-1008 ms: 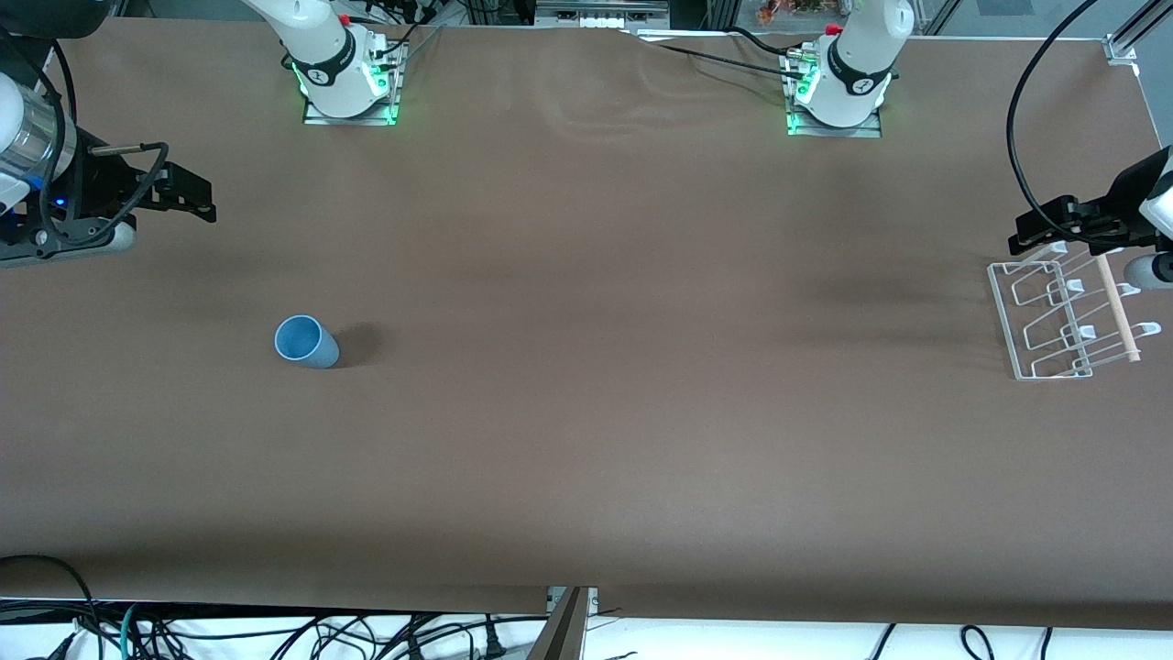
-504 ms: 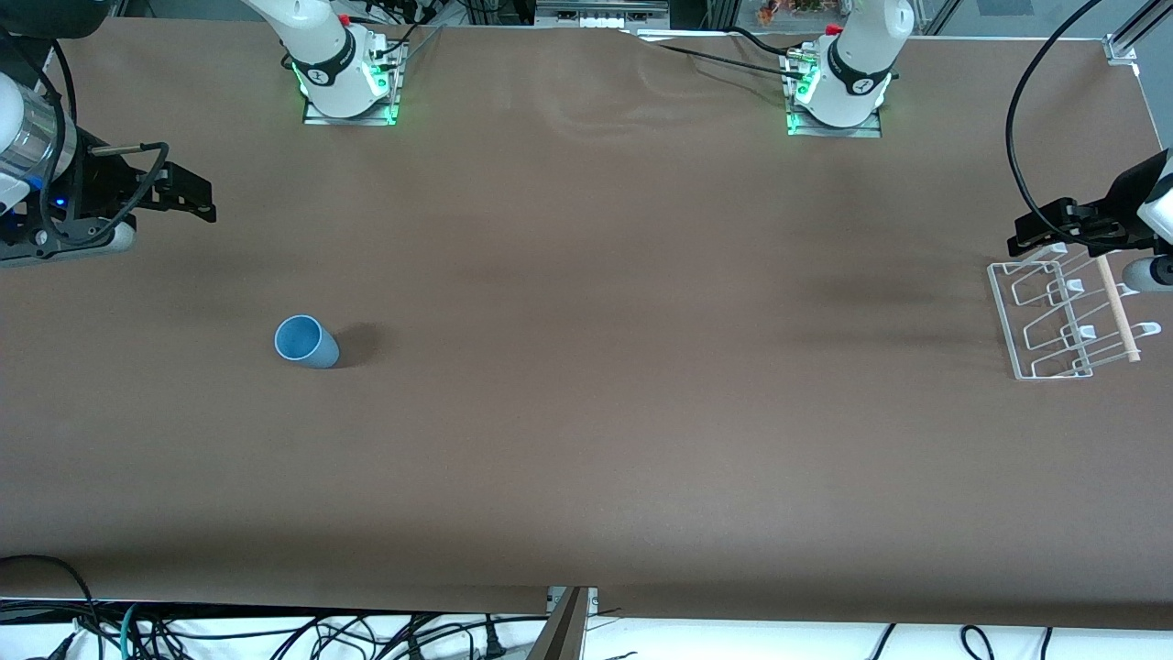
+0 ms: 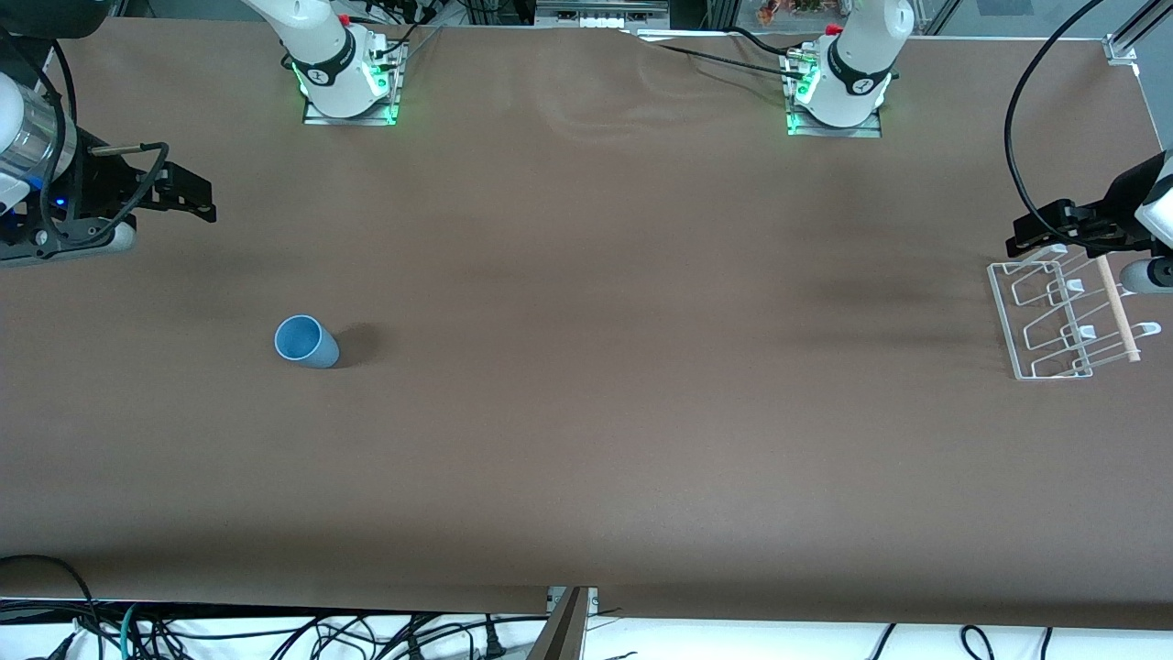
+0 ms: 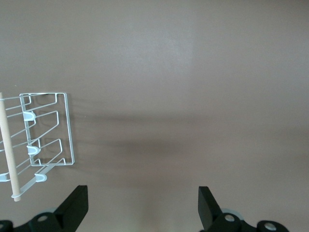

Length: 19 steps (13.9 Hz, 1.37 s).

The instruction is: Transfer cup to left arm and place on rack

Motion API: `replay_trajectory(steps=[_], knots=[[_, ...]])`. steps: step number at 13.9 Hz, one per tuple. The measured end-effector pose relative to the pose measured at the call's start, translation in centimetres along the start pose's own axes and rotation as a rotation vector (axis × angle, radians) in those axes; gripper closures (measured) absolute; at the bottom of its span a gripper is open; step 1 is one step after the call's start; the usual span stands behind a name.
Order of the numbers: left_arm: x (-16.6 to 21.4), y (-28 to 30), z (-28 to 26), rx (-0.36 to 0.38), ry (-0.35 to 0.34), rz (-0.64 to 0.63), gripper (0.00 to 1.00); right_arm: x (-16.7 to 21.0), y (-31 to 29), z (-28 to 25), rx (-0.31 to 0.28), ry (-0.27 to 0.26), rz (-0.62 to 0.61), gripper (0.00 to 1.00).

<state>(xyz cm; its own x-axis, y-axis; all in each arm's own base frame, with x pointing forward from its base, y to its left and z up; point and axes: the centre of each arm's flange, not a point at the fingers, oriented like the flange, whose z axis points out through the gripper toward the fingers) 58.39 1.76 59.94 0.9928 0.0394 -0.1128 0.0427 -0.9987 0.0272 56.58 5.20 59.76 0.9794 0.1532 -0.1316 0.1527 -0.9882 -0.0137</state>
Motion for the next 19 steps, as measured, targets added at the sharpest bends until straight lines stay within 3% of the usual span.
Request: replay_trajectory(steps=[4, 7, 15, 19], knots=[[0.0, 0.0, 0.0, 0.0, 0.0, -0.001, 0.0, 0.0, 0.0, 0.1, 0.0, -0.002, 0.0, 0.0], [0.0, 0.0, 0.0, 0.0, 0.0, -0.001, 0.0, 0.5, 0.2, 1.8, 0.002, -0.032, 0.007, 0.0], [0.3, 0.0, 0.4, 0.0, -0.006, 0.0, 0.0, 6.7, 2.8, 16.6, -0.006, 0.0, 0.045, 0.0], [0.4, 0.1, 0.1, -0.001, 0.004, 0.002, 0.0, 9.7, 3.1, 24.0, -0.011, -0.012, 0.045, 0.0]])
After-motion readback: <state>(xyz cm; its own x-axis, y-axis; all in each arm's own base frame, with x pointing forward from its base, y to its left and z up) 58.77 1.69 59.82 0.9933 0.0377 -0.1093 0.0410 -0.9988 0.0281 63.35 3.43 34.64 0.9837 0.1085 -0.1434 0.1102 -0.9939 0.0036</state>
